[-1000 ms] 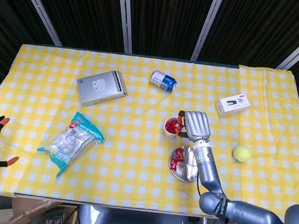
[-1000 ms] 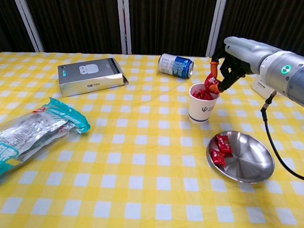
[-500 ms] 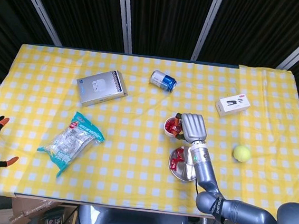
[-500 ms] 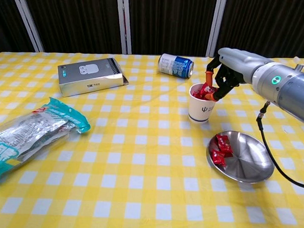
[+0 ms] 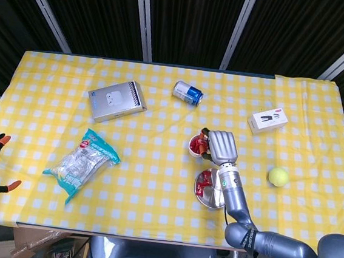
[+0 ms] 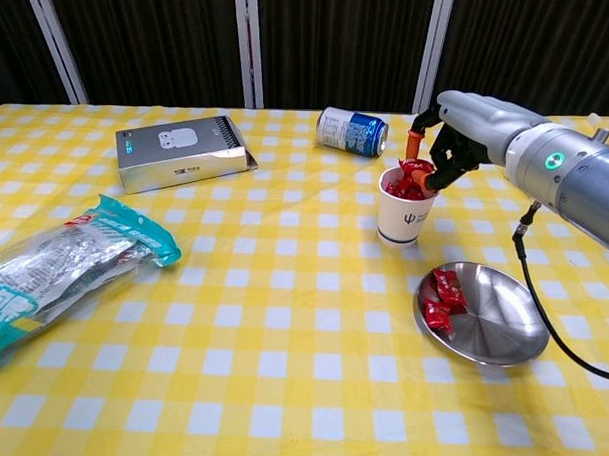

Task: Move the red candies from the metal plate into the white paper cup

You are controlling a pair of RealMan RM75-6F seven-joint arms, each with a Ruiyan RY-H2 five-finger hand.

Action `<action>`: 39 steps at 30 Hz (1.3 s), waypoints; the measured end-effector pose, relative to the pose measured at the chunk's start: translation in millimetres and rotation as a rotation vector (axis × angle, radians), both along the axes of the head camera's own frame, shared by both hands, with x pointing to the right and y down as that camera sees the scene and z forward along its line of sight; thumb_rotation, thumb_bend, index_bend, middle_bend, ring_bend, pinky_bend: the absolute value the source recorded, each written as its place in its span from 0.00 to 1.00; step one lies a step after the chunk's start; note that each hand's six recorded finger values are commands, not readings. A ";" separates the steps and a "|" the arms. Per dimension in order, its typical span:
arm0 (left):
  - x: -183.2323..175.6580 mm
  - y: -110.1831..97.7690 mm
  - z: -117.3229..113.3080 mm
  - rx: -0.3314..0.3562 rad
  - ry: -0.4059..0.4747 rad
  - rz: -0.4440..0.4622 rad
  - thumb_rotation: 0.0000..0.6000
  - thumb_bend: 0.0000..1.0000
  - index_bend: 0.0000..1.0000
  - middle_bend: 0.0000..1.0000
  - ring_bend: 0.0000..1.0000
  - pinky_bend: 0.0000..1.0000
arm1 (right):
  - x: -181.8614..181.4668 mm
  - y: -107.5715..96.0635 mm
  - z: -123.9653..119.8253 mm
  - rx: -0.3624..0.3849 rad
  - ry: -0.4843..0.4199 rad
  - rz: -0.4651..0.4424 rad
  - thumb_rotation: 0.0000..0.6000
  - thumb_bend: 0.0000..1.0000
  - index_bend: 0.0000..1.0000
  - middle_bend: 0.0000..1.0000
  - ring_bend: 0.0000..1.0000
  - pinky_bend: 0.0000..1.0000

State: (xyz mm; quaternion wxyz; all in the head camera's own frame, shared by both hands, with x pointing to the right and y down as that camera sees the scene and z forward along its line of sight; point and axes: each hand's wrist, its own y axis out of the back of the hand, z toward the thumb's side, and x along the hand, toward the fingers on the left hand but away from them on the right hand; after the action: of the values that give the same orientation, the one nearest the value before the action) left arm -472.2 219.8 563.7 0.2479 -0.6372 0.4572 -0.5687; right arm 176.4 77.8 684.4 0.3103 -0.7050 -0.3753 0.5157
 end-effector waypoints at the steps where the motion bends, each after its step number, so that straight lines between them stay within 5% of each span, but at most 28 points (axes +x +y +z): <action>1: -0.2 0.0 -0.1 0.001 0.000 0.000 1.00 0.04 0.00 0.00 0.00 0.00 | 0.2 0.4 -0.1 -0.001 -0.001 0.001 1.00 0.47 0.48 0.83 0.84 0.95; 27: -1.0 0.6 -0.4 0.005 -0.003 0.003 1.00 0.04 0.00 0.00 0.00 0.00 | 4.7 9.7 -1.5 -0.001 0.001 0.009 1.00 0.37 0.28 0.83 0.84 0.95; 36: 0.4 0.5 -1.6 0.014 -0.004 0.009 1.00 0.04 0.00 0.00 0.00 0.00 | 9.4 15.7 -25.0 0.044 -0.032 0.007 1.00 0.36 0.26 0.83 0.84 0.95; 39: 0.9 0.8 -2.3 0.019 -0.003 0.011 1.00 0.04 0.00 0.00 0.00 0.00 | 13.3 19.8 -37.5 0.072 -0.046 0.001 1.00 0.37 0.26 0.77 0.75 0.86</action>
State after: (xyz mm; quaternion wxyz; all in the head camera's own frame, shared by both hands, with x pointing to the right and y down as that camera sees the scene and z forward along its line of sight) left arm -471.4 220.5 561.4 0.2577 -0.6363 0.4589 -0.5640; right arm 189.7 97.6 646.9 0.3266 -0.7047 -0.4010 0.4858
